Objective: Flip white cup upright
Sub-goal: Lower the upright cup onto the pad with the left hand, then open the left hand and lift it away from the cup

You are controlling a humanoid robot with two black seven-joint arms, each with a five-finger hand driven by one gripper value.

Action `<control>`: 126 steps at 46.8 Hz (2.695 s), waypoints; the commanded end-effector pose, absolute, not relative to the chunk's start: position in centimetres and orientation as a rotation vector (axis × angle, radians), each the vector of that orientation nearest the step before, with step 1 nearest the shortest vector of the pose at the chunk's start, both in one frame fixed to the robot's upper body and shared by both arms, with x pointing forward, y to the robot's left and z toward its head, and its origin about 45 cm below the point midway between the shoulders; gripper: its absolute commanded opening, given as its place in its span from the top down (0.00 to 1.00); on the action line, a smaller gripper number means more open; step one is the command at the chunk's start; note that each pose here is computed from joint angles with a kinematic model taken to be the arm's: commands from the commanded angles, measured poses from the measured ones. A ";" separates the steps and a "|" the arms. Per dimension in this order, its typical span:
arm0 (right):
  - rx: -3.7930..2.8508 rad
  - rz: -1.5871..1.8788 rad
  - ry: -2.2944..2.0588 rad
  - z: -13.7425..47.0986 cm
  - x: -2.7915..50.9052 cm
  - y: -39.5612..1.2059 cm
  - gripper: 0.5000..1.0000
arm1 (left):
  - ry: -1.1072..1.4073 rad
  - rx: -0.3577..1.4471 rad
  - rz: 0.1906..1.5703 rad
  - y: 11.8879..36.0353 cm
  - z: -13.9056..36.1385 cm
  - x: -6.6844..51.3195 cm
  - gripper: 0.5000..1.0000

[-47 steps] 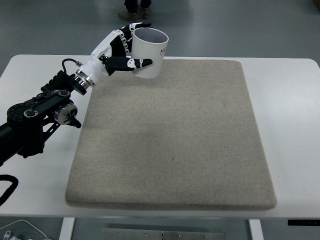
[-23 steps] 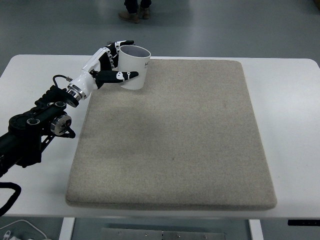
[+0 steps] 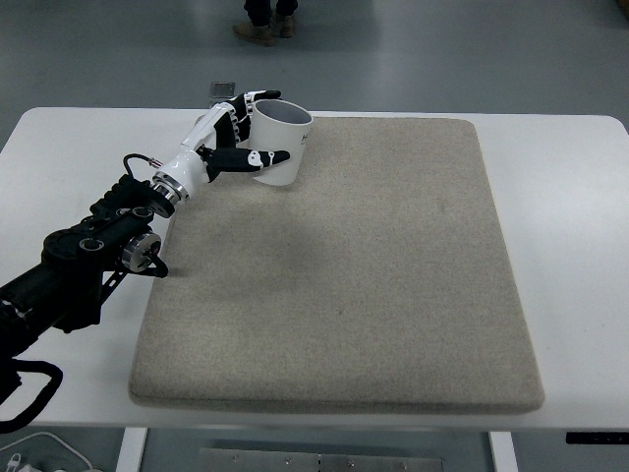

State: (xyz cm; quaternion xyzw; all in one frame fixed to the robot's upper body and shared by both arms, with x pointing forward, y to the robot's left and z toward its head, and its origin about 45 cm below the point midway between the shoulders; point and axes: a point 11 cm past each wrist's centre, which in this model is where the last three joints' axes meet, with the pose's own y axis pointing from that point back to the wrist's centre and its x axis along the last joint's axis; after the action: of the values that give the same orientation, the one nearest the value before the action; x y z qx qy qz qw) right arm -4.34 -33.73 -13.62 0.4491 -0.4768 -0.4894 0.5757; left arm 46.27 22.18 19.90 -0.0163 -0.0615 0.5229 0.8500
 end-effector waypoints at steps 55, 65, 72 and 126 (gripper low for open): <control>1.051 -1.146 -1.117 -13.6 -4.3 -33.7 0.14 | -0.121 0.010 1.128 22.6 17.7 45.1 0.60; 1.051 -1.146 -1.116 -13.6 -4.4 -33.7 0.14 | -0.116 0.015 1.135 22.8 17.3 44.9 0.19; 1.051 -1.146 -1.116 -13.6 -4.4 -33.7 0.14 | -0.116 0.008 1.134 22.6 17.5 44.9 0.05; 1.053 -1.145 -1.113 -13.6 -4.4 -33.7 0.14 | -0.134 -0.115 1.087 20.6 21.3 45.7 0.00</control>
State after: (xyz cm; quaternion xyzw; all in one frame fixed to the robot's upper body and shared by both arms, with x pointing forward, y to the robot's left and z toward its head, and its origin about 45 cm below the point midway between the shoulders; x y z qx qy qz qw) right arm -4.36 -33.73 -13.62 0.4495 -0.4760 -0.4888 0.5766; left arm 45.65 20.90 20.87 -0.0480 -0.0621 0.5204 0.8503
